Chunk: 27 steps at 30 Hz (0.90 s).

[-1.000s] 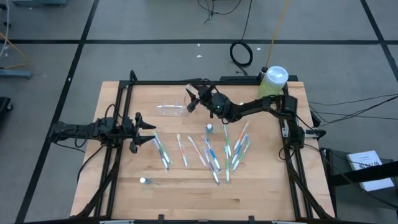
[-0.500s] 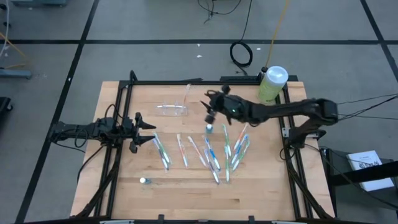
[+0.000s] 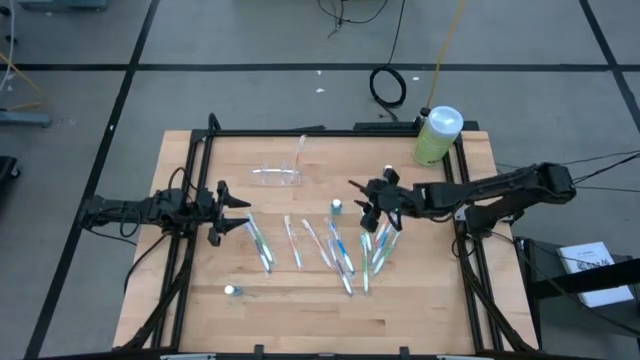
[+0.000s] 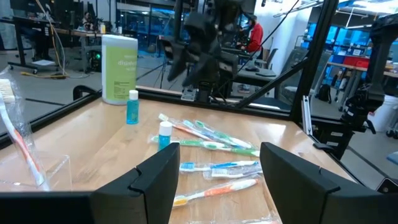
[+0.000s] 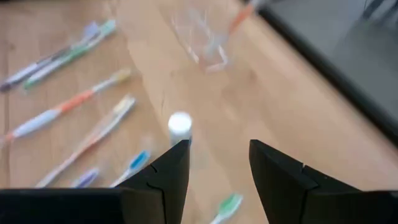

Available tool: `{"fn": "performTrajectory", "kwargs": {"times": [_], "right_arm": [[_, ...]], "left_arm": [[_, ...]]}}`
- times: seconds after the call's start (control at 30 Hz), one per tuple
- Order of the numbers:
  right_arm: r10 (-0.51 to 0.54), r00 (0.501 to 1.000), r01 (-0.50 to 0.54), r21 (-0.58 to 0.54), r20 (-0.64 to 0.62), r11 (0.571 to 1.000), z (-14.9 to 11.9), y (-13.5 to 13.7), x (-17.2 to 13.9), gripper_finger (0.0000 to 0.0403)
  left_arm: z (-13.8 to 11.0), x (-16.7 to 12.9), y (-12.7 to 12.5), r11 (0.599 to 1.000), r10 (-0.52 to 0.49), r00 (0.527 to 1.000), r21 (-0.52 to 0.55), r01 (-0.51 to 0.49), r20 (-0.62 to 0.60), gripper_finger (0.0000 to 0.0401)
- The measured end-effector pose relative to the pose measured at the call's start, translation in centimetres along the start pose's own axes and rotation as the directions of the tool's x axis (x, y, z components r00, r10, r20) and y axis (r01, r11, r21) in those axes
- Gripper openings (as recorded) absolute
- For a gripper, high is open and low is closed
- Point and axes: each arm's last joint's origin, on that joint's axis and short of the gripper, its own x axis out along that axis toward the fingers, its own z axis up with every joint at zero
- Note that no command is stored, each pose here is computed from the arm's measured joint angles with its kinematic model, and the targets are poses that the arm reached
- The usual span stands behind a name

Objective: Pick & Place toothbrushing station
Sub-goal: Put the green toothbrush into the transparent organizer

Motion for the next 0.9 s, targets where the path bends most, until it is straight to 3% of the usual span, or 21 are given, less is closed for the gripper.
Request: {"fn": "performTrajectory", "kwargs": {"times": [0.2, 0.43, 0.73, 0.9], "right_arm": [[-0.008, 0.992, 0.016, 0.065, -0.125, 0.998, -1.7, 0.6, 2.0, 0.0162], [-0.033, 0.950, 0.081, 0.143, -0.309, 0.986, -4.1, 0.0, 5.8, 0.0162], [0.018, 0.938, 0.075, 0.252, -0.347, 0.965, -4.6, -2.2, 9.0, 0.0160], [0.005, 0.925, 0.094, 0.243, -0.379, 0.965, -5.2, -2.7, 9.9, 0.0153]], "left_arm": [[0.0, 0.0, 0.0, 1.000, 0.000, 1.000, 0.000, 0.000, 0.000, 0.0230], [0.0, 0.0, 0.0, 1.000, 0.000, 1.000, 0.000, 0.000, 0.000, 0.0230], [0.0, 0.0, 0.0, 1.000, 0.000, 1.000, 0.000, 0.000, -0.001, 0.0230], [0.0, 0.0, 0.0, 1.000, 0.000, 1.000, 0.000, 0.000, 0.000, 0.0230]]}}
